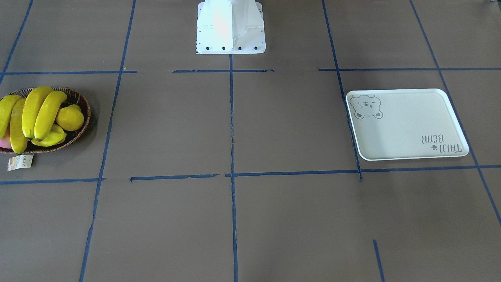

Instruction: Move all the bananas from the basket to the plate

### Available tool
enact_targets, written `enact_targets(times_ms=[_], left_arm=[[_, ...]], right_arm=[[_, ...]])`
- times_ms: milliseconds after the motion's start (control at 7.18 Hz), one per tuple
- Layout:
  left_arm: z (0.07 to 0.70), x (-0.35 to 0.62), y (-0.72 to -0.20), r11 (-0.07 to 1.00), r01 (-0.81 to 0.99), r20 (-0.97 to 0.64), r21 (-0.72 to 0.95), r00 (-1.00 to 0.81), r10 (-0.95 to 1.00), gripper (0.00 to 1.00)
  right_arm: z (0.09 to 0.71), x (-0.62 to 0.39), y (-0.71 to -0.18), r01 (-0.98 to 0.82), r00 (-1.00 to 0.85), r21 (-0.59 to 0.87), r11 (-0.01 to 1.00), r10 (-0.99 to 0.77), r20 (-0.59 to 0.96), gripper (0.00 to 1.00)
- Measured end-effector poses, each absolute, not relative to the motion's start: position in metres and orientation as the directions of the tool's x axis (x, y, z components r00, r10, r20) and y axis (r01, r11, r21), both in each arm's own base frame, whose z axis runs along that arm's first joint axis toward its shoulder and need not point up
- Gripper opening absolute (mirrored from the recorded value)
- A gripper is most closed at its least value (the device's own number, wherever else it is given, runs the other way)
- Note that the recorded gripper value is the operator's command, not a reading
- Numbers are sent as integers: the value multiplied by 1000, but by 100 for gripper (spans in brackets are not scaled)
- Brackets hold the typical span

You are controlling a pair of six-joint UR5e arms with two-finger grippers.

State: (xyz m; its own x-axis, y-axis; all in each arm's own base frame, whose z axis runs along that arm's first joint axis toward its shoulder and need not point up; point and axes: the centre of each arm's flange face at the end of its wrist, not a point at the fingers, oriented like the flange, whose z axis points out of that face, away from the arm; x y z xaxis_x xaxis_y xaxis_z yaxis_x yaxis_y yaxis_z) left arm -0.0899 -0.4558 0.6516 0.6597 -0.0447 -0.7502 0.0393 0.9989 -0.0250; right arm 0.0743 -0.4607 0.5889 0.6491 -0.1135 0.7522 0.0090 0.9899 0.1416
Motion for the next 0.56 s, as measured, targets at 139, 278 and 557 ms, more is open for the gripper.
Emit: enact_targets(times_ms=[139, 278, 557], left_arm=[[652, -90, -455, 999, 40, -751, -25, 659, -45, 100], [652, -90, -455, 999, 40, -751, -25, 658, -45, 100], [650, -90, -455, 999, 40, -751, -21, 659, -42, 100]], right_arm=[[585, 72, -458, 9, 644, 146, 989, -117, 756, 100], [578, 67, -452, -9, 643, 132, 991, -95, 760, 100], [574, 45, -421, -63, 646, 117, 991, -49, 762, 100]])
